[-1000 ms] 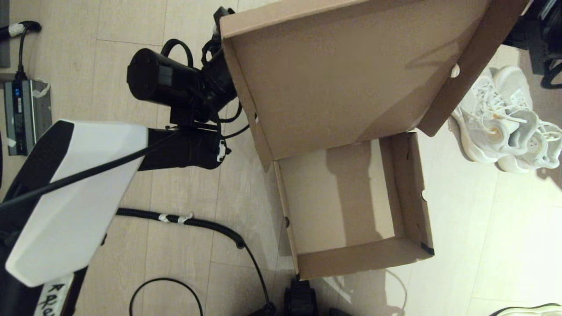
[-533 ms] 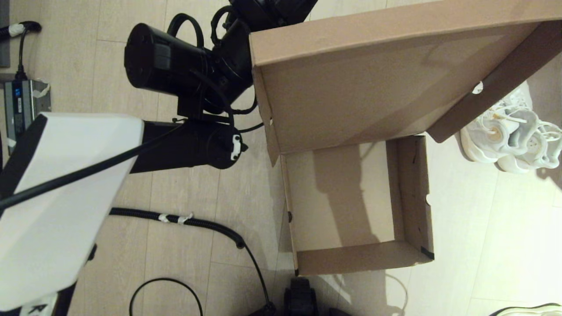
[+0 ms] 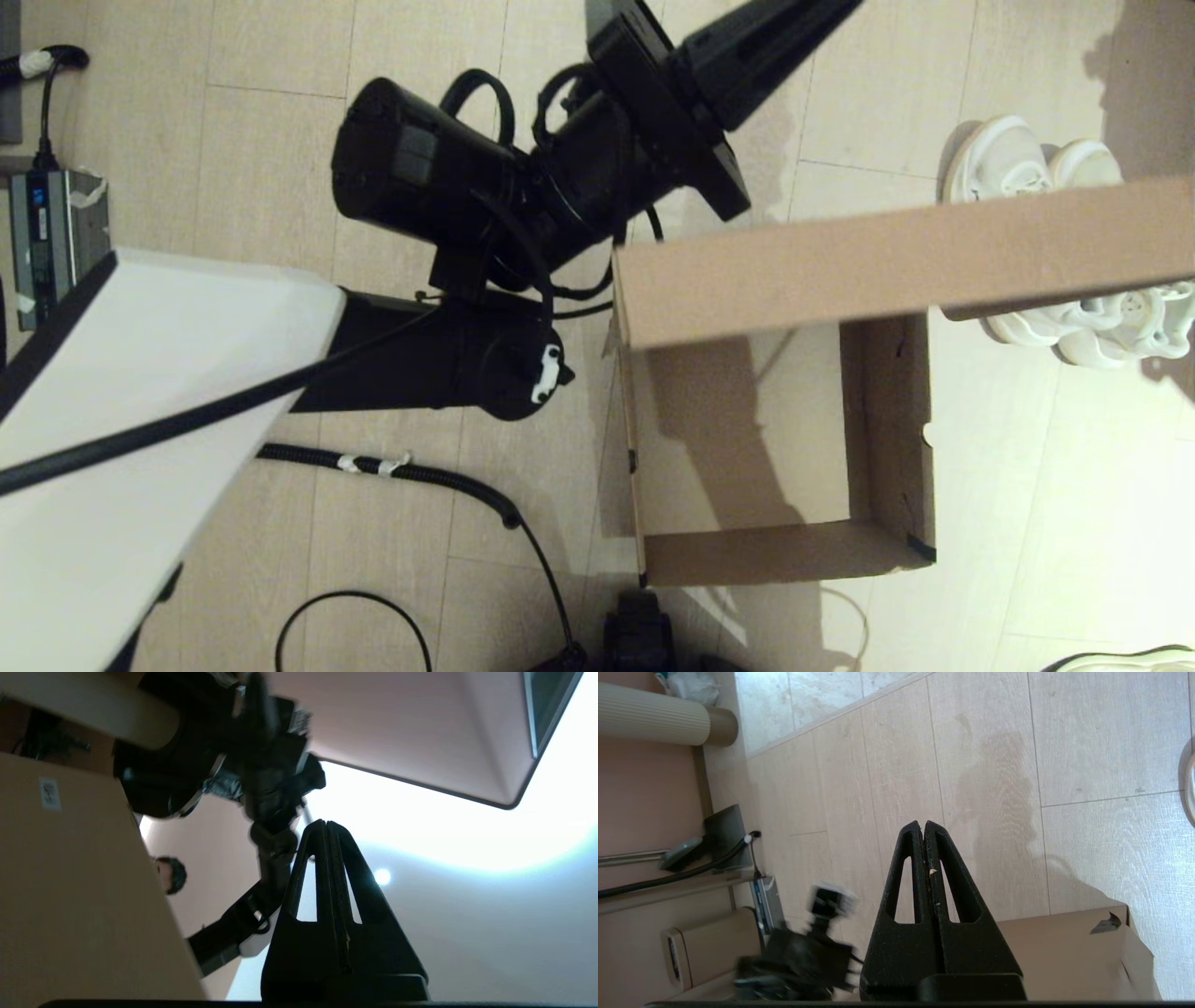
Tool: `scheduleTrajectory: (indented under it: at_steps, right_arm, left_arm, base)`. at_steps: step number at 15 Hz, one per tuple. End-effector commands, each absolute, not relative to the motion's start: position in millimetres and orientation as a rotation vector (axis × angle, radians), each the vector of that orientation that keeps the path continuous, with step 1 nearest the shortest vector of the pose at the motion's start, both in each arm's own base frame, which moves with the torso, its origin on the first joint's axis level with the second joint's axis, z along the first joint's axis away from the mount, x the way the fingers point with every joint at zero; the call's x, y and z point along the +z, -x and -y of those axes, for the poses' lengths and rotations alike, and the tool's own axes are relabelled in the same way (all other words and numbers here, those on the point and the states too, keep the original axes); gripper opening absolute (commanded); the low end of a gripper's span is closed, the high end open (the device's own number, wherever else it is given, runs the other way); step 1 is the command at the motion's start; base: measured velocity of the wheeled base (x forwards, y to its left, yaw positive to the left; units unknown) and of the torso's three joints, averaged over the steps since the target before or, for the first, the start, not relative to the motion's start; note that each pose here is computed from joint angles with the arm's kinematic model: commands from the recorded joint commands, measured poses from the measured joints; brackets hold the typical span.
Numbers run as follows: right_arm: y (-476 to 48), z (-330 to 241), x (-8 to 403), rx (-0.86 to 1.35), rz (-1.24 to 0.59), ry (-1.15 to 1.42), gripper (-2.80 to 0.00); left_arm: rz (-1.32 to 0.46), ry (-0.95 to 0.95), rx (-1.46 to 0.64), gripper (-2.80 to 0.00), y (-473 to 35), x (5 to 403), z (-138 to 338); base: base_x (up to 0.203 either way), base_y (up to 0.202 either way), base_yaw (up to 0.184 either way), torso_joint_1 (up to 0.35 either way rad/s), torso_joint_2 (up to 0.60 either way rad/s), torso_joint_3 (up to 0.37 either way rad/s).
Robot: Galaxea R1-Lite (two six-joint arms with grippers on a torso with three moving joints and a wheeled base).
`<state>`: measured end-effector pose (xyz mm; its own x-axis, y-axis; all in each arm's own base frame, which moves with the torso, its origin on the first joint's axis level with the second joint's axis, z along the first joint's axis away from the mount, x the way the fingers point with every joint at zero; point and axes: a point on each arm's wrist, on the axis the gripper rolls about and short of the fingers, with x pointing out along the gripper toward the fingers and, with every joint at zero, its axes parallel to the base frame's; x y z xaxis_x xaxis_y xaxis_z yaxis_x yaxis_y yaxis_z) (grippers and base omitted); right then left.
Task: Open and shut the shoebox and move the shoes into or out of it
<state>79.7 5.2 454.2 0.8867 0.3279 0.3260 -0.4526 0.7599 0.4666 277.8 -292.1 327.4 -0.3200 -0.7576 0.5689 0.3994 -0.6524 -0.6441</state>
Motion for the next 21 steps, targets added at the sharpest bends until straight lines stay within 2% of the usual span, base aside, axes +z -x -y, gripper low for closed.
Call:
scheduleTrajectory:
  at_steps: [1,5,9,13,16,17,21]
  right_arm:
    - [-74.2,-5.5,455.1,0.437,0.24,-0.565,-2.8]
    - [-75.3,-5.5,453.9,0.438,0.233,-0.565,-2.8]
    - [-94.5,-4.8,434.1,0.408,0.145,-0.573,-2.8]
    - [-179.9,-2.3,326.1,0.257,-0.175,-0.372,-2.8]
    - [-232.4,-11.3,255.1,0.137,-0.155,-0.074,-2.8]
    - [-238.9,-15.9,246.7,0.103,-0.142,0.004,-2.8]
    - [-239.5,-16.4,247.4,0.094,-0.131,0.019,-2.8]
  left_arm:
    - [-0.595,1.168,-2.008,-2.8,-272.3,309.7,303.7]
    - [-0.643,1.145,-1.937,-2.8,-275.9,273.8,315.1]
    - [-0.552,1.147,-1.847,-2.8,-307.1,273.6,284.4]
    - [-0.342,1.056,-1.735,-2.8,-324.0,286.9,228.9]
    - [-0.147,0.852,-1.677,-2.8,-329.7,284.3,203.2]
    - [-0.076,0.758,-1.672,-2.8,-331.1,282.7,199.1]
    - [0.209,0.403,-1.592,-2.8,-336.1,276.4,196.6]
  base:
    - [0.0,0.0,0.0,0.0,0.0,0.0]
    - [0.0,0.0,0.0,0.0,0.0,0.0]
    - [0.0,0.0,0.0,0.0,0.0,0.0]
    - [0.0,0.0,0.0,0.0,0.0,0.0]
    - [0.0,0.0,0.0,0.0,0.0,0.0]
    - [0.0,0.0,0.0,0.0,0.0,0.0]
    - [0.0,0.0,0.0,0.0,0.0,0.0]
